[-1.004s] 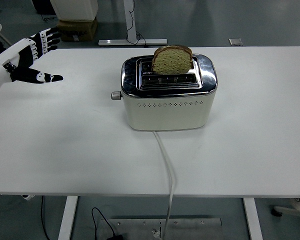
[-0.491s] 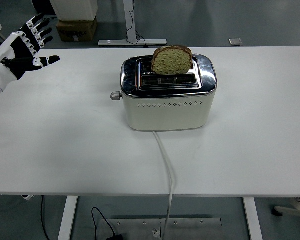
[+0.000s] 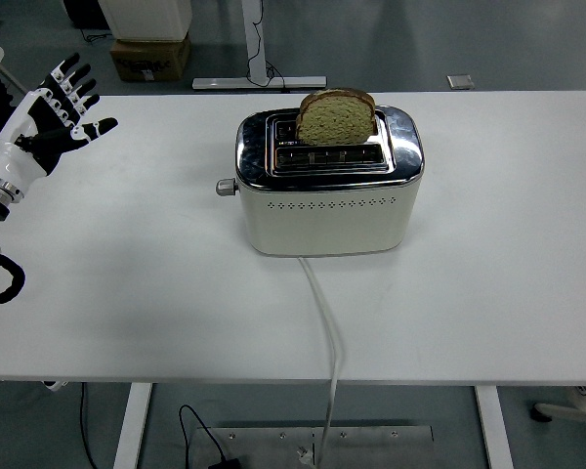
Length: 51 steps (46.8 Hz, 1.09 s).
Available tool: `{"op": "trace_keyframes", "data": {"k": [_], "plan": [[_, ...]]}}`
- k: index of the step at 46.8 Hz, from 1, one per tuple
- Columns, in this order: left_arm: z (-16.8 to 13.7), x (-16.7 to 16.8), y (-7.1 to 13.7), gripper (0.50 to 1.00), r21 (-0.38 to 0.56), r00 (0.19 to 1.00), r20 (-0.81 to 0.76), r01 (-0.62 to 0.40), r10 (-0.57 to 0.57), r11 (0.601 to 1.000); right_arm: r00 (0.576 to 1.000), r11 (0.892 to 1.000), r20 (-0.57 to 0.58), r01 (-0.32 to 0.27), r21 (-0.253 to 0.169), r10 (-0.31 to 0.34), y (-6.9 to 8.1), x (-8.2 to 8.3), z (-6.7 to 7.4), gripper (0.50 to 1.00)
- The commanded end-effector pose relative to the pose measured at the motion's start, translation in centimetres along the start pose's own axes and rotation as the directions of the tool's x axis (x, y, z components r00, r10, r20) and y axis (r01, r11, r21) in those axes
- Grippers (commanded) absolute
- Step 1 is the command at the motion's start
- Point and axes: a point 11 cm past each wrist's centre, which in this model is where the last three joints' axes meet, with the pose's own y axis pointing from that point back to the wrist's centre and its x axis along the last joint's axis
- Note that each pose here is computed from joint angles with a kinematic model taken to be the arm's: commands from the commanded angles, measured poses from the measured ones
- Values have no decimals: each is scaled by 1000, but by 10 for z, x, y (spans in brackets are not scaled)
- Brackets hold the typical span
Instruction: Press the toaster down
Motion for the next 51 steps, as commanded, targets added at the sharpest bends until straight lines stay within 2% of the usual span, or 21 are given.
{"op": "trace_keyframes", "data": {"k": [1,3,10,18,30,42,51], "plan": [[-1,5,-1,1000,-14,998,-48,-47,46,999,1000,1000,0,-1,0,1,0,0,0,998],[-2,6,-1,1000,-21,995,-75,-67,65,998,1000,1000,0,0,0,0,0,0,0,998],[-15,7,-2,1000,42,983,-133,-121,126,992,1000,1000,0,-1,0,1,0,0,0,998],[-30,-2,-6,1000,59,977,-157,-137,144,989,1000,1000,0,0,0,0,0,0,0,998],[-51,-4,-8,1000,64,927,-285,-234,242,970,1000,1000,0,0,0,0,0,0,0,998],[-57,-24,-17,1000,45,883,-398,-252,249,967,1000,1000,0,0,0,0,0,0,0,998],[-67,-36,-19,1000,57,869,-424,-256,256,965,1000,1000,0,-1,0,1,0,0,0,998]]}}
